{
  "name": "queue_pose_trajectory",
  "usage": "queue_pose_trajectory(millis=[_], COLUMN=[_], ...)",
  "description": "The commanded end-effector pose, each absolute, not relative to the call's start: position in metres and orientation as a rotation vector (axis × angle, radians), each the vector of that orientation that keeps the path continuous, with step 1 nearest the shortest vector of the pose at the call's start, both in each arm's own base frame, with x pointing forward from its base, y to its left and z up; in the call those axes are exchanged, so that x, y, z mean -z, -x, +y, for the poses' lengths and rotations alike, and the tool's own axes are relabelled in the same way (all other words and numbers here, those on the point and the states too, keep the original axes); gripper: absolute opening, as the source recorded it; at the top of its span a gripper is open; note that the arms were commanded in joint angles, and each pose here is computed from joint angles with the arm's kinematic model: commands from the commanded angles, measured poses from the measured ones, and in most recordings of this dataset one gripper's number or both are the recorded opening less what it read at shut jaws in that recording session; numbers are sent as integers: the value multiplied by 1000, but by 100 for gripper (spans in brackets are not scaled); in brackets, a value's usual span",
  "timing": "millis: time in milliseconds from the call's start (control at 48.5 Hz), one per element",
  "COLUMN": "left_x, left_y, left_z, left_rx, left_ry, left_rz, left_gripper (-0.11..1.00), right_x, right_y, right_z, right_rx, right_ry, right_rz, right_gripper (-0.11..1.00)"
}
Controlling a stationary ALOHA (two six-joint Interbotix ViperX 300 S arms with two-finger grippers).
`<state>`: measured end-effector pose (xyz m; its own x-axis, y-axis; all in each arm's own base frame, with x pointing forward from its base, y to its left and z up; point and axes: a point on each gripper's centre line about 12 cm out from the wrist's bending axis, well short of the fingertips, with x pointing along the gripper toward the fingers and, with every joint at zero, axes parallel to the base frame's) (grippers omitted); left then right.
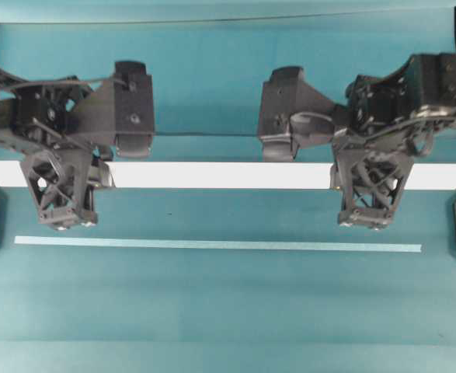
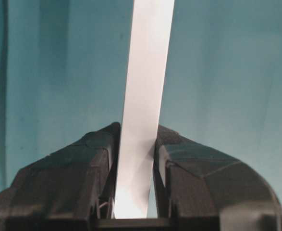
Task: Lift a wooden board with both hands.
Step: 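Raise the held board higher and farther back with both grippers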
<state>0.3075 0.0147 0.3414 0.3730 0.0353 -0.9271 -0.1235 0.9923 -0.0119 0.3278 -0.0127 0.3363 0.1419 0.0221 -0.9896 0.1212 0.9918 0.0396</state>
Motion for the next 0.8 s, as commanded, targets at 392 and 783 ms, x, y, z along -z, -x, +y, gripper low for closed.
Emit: queue_pose_trajectory(millis=[392, 783], left_x=[-403, -418], left_y=[-306, -308], left_z=[19, 20], left_rx=[-111, -115], left_ry=[84, 86], left_rz=[1078, 1075], left_gripper=[18, 18], right_x=[-388, -397], right_y=[-324, -324], right_z=[-15, -16], right_rx=[99, 100], right_ry=[-113, -111], right_rz=[1370, 1349], right_gripper=[22, 22])
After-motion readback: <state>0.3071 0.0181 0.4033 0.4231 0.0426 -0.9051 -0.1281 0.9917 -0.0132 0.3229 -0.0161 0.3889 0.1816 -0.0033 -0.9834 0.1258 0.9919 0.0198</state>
